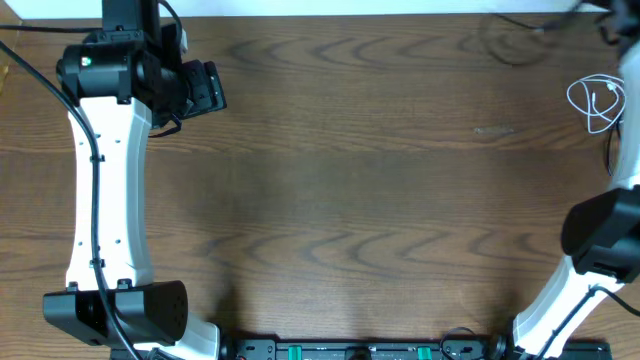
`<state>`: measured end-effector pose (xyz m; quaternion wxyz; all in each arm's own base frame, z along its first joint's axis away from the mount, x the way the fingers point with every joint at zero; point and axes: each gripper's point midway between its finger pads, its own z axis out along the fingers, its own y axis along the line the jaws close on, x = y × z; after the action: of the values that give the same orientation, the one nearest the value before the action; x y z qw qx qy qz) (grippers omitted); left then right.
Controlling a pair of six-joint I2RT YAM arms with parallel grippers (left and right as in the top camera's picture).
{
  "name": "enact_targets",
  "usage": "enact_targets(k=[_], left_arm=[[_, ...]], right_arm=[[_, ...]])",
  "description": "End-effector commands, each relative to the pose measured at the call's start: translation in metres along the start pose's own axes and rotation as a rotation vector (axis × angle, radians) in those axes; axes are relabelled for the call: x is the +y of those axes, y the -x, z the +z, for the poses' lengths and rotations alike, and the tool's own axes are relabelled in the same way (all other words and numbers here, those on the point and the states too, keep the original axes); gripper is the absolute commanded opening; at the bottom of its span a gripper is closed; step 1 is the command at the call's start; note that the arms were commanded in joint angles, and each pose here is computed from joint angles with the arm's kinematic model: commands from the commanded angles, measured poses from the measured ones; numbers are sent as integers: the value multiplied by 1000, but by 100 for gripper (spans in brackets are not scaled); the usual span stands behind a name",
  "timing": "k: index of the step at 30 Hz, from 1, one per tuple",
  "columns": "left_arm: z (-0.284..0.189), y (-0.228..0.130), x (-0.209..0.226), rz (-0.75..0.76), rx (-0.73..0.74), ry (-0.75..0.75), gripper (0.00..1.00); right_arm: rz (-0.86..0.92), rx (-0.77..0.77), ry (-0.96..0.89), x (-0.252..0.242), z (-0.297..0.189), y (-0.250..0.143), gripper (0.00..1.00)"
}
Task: Untangle cables
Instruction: 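Carry the black cable with the right gripper to the upper right corner, then release the black cable at the right edge beside the other cables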
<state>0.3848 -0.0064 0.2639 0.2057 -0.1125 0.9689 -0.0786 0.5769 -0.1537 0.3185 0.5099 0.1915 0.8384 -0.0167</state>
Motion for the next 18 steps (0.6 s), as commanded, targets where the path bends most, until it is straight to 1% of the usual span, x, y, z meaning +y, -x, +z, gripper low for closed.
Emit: enact_targets(k=[1, 5, 8, 12, 16, 17, 18], left_arm=[[-1, 4, 1, 2, -17, 7, 77], [-1, 6, 1, 2, -23, 6, 77], [-1, 6, 1, 2, -22, 6, 77], [-1, 6, 1, 2, -23, 6, 77], [-1, 6, 1, 2, -22, 6, 77], [-1, 6, 1, 2, -22, 6, 77], [-1, 6, 1, 2, -22, 6, 77]], right_arm=[[40, -79, -198, -73, 0, 21, 1], [79, -87, -273, -126, 4, 21, 1], [184, -87, -304, -157, 7, 16, 1], [205, -73, -283, -166, 11, 11, 1], [202, -99, -277, -166, 15, 16, 1], [202, -102, -276, -166, 19, 15, 4], [201, -106, -275, -167, 22, 14, 28]])
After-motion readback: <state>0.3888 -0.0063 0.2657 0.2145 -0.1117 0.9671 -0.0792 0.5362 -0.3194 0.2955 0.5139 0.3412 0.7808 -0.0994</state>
